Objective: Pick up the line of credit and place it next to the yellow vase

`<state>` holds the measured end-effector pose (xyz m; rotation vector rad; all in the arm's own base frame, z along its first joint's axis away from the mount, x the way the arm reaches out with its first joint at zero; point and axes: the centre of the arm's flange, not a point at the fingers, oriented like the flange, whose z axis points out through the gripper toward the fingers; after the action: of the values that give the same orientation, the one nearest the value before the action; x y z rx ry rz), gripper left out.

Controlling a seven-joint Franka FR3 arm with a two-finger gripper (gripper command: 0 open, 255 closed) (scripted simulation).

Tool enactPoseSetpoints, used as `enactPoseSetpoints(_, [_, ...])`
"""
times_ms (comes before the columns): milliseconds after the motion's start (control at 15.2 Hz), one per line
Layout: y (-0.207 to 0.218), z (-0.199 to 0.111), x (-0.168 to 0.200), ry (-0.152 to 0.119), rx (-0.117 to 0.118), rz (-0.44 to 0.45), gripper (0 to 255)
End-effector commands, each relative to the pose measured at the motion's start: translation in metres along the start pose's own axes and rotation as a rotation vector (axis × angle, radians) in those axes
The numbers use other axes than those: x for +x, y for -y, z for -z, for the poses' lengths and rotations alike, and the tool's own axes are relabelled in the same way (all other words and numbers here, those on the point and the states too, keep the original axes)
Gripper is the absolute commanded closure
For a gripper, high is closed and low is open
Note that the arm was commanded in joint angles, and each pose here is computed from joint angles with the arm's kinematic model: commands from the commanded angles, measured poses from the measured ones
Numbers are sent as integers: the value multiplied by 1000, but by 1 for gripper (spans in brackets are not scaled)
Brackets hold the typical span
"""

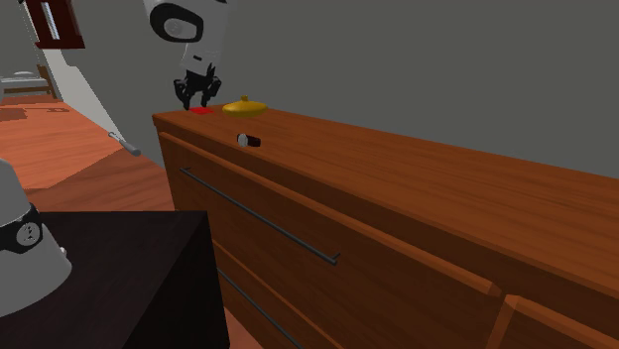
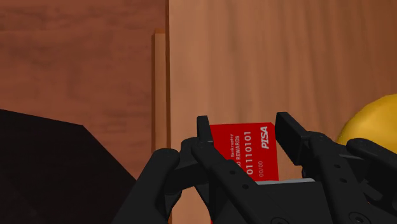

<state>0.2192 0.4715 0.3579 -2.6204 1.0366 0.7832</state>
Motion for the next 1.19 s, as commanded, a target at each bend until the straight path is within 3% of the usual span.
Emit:
enactPoseSetpoints(0, [0, -9, 6, 0, 0, 0, 255])
enactPoseSetpoints(330, [0, -29, 19, 0, 0, 0, 255])
enactPoseSetpoints(792, [0, -29, 19, 0, 0, 0, 255])
enactPoseSetpoints(858, [0, -29, 19, 0, 0, 0, 0])
enactPoseSetpoints(1122, [0, -29, 19, 0, 0, 0, 0])
